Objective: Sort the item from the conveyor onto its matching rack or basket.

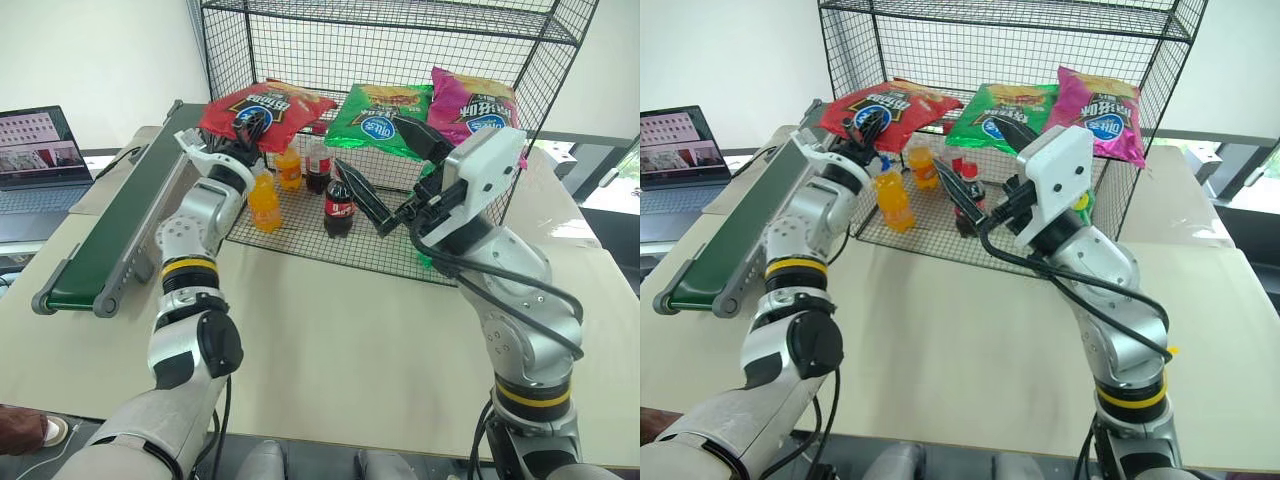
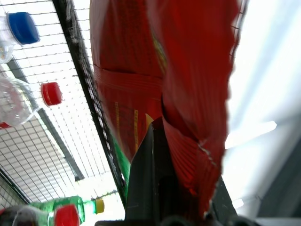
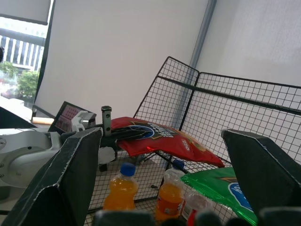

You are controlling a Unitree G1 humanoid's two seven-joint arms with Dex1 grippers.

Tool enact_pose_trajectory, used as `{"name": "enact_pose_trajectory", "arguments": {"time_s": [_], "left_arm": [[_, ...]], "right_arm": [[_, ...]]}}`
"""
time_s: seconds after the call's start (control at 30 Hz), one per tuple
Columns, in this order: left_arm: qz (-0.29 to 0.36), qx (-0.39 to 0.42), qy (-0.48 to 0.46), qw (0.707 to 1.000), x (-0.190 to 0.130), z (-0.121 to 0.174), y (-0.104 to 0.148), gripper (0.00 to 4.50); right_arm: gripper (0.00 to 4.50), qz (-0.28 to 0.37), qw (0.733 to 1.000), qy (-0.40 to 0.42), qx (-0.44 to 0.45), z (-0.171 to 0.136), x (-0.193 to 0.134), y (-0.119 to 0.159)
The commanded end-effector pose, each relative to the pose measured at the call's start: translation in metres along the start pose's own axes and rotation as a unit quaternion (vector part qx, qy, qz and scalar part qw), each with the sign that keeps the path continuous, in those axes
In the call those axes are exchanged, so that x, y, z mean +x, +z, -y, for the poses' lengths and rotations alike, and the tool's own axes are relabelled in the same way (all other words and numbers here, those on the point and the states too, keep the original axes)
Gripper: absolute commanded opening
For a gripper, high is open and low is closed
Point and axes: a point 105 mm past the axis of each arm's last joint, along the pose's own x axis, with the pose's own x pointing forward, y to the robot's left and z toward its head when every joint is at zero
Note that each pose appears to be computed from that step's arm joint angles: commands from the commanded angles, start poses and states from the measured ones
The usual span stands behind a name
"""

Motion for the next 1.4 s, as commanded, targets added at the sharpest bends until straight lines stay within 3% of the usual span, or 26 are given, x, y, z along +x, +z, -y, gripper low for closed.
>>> {"name": "enact_pose_trajectory", "arguments": {"time_s": [0.03, 0.23, 0.27, 0.33, 0.6, 0.8, 0.93, 0.97, 1.07, 1.17, 1.23, 1.4], "left_arm": [[0.027, 0.011, -0.012, 1.000, 0.017, 0.019, 0.003, 0.02], [0.057, 0.009, 0.011, 0.998, 0.027, 0.016, 0.008, 0.02], [0.059, 0.011, 0.014, 0.998, 0.027, 0.015, 0.009, 0.27], [0.059, 0.010, 0.014, 0.998, 0.027, 0.014, 0.010, 0.78], [-0.008, 0.050, -0.001, 0.999, 0.010, 0.016, 0.006, 4.38], [-0.040, 0.078, 0.000, 0.996, -0.032, 0.027, 0.006, 4.45], [-0.072, 0.149, 0.012, 0.986, -0.063, 0.036, 0.001, 4.45], [-0.092, 0.199, 0.018, 0.975, -0.074, 0.037, -0.001, 4.45], [-0.155, 0.360, 0.066, 0.918, -0.109, 0.020, -0.007, 4.45], [-0.212, 0.473, 0.121, 0.847, -0.149, -0.019, -0.011, 4.45], [-0.216, 0.539, 0.149, 0.800, -0.168, -0.043, -0.008, 4.45], [-0.179, 0.631, 0.186, 0.731, -0.189, -0.089, 0.002, 4.45]], "right_arm": [[4.50, 0.009, 1.000, -0.008, -0.014, -0.002, 0.002, 0.008], [4.50, -0.002, 1.000, -0.022, -0.021, 0.001, -0.002, 0.005], [4.50, -0.003, 0.999, -0.025, -0.021, 0.002, -0.003, 0.005], [4.50, -0.004, 0.999, -0.029, -0.022, 0.003, -0.004, 0.005], [4.50, -0.018, 0.999, -0.028, -0.013, 0.002, -0.011, -0.006], [4.50, -0.031, 0.999, -0.027, -0.001, 0.001, -0.018, -0.017], [4.50, -0.044, 0.999, -0.020, 0.005, -0.001, -0.025, -0.024], [4.50, -0.055, 0.998, -0.016, 0.008, -0.003, -0.031, -0.028], [4.50, -0.093, 0.995, -0.014, 0.021, -0.009, -0.052, -0.046], [4.50, -0.135, 0.989, -0.048, 0.038, -0.011, -0.077, -0.069], [4.50, -0.161, 0.982, -0.083, 0.053, -0.011, -0.091, -0.084], [4.50, -0.210, 0.969, -0.116, 0.060, -0.022, -0.119, -0.114]]}}
